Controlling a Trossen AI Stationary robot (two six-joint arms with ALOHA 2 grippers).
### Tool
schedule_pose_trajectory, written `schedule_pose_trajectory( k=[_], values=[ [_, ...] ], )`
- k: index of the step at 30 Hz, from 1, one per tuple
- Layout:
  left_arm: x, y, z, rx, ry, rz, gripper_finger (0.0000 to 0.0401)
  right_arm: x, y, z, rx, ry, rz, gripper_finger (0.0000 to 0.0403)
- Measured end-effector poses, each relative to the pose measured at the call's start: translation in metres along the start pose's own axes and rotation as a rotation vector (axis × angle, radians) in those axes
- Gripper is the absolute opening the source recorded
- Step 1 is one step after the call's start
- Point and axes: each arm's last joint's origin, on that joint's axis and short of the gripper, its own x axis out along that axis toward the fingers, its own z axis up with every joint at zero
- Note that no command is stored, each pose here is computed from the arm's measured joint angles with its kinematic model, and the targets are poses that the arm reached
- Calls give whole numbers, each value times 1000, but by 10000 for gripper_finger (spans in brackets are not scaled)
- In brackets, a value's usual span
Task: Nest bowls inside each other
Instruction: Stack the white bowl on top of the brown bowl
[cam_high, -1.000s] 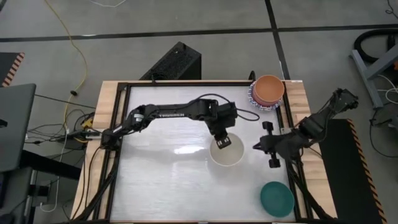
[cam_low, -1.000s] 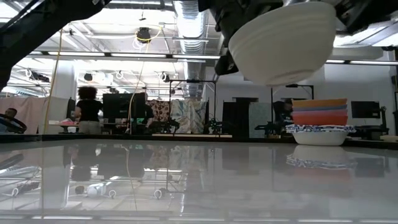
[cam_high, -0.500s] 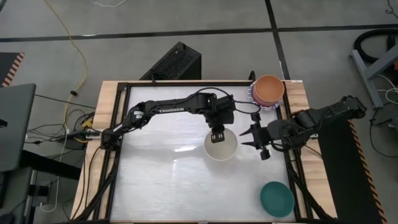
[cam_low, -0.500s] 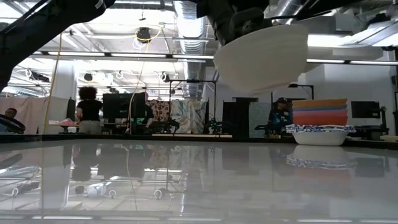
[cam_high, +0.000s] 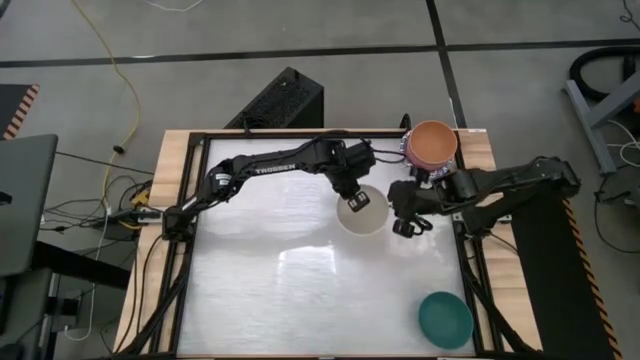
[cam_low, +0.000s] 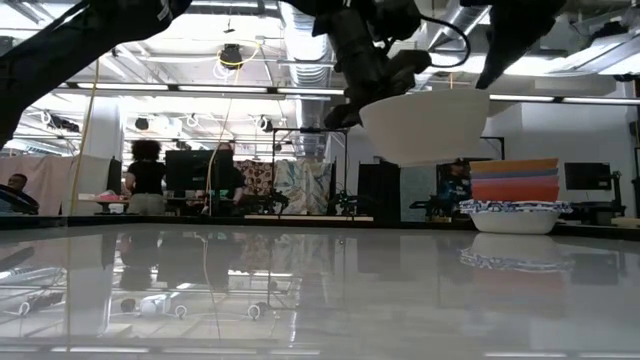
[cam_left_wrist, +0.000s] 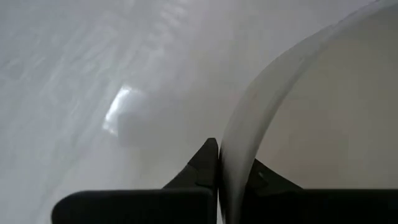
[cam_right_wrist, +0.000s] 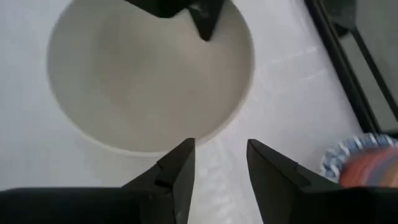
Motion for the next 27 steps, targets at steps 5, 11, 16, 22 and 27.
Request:
schedule_pose_trajectory(
  k=[5,11,16,22,27],
  values=[
    [0,1,5,-72,-56,14,0,-1,-1,-1,95,9,-23,156],
    [0,-1,7,-135,-99,32,0,1,-7,0,278,24,-49,152],
    [-1,-3,11,-142,-148,32,0,4,-15,0,361,47,-83,152],
    [-1,-5,14,-129,-184,18,0,9,-24,-2,468,102,-115,150],
    [-1,-5,17,-114,-212,12,0,17,-29,-2,509,161,-146,138]
  ],
)
